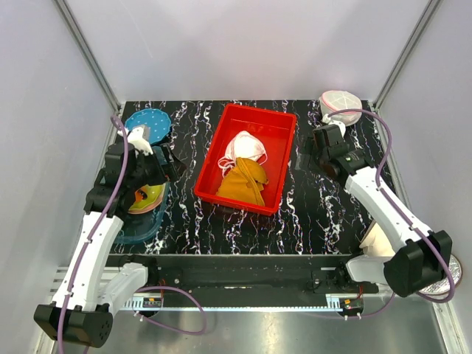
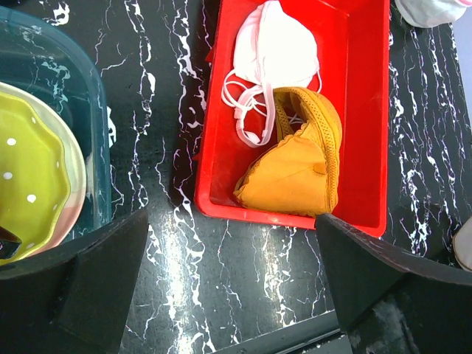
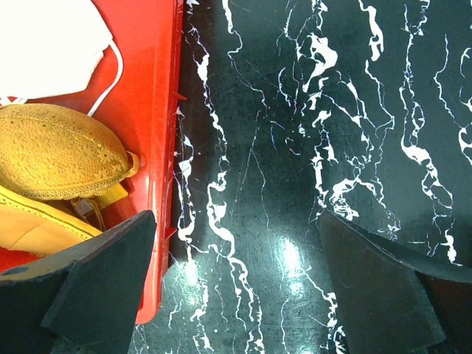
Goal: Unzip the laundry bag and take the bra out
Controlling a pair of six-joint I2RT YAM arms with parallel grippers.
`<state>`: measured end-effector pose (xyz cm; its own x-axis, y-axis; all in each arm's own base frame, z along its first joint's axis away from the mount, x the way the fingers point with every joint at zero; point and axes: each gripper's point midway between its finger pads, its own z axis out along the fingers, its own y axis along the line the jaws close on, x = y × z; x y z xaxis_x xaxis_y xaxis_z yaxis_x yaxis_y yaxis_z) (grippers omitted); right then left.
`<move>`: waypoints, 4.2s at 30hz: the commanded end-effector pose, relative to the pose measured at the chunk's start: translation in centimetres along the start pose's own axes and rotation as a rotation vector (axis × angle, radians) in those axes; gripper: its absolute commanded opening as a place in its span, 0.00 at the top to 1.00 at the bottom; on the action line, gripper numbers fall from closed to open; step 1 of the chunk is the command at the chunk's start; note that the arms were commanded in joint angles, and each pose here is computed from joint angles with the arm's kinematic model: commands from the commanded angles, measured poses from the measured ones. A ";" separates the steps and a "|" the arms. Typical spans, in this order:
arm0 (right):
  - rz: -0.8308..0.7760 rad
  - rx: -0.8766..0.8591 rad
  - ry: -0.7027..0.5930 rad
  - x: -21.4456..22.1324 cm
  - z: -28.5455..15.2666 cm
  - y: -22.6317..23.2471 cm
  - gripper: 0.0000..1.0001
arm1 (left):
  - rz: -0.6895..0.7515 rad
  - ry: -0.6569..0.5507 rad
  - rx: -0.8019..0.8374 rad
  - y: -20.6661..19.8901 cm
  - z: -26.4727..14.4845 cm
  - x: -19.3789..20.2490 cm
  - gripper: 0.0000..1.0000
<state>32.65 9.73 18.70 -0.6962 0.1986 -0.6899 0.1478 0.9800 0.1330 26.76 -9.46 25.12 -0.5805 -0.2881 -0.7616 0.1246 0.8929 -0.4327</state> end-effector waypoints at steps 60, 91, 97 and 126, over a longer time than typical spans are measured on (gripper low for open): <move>0.879 -0.252 -0.326 -13.9 9.6 -10.8 1.00 | -0.037 0.145 0.208 -5.0 4.5 -0.1 0.01; 0.709 0.157 0.043 9.5 -2.0 -13.2 0.00 | 0.151 0.339 0.403 -16.6 5.5 6.0 0.01; 0.694 -0.173 0.046 7.5 -1.5 -8.1 1.00 | 0.193 0.413 0.509 -21.7 6.3 8.2 0.01; 0.068 -1.395 -0.145 -4.4 -22.4 7.4 1.00 | -0.093 0.481 1.050 -24.8 5.9 2.9 0.01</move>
<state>24.72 14.46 35.26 -0.6408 0.4358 -0.6320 -0.5074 0.3773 0.7747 27.57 -33.35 28.00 -0.8558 0.0170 -0.5171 0.4998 0.2858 -0.8177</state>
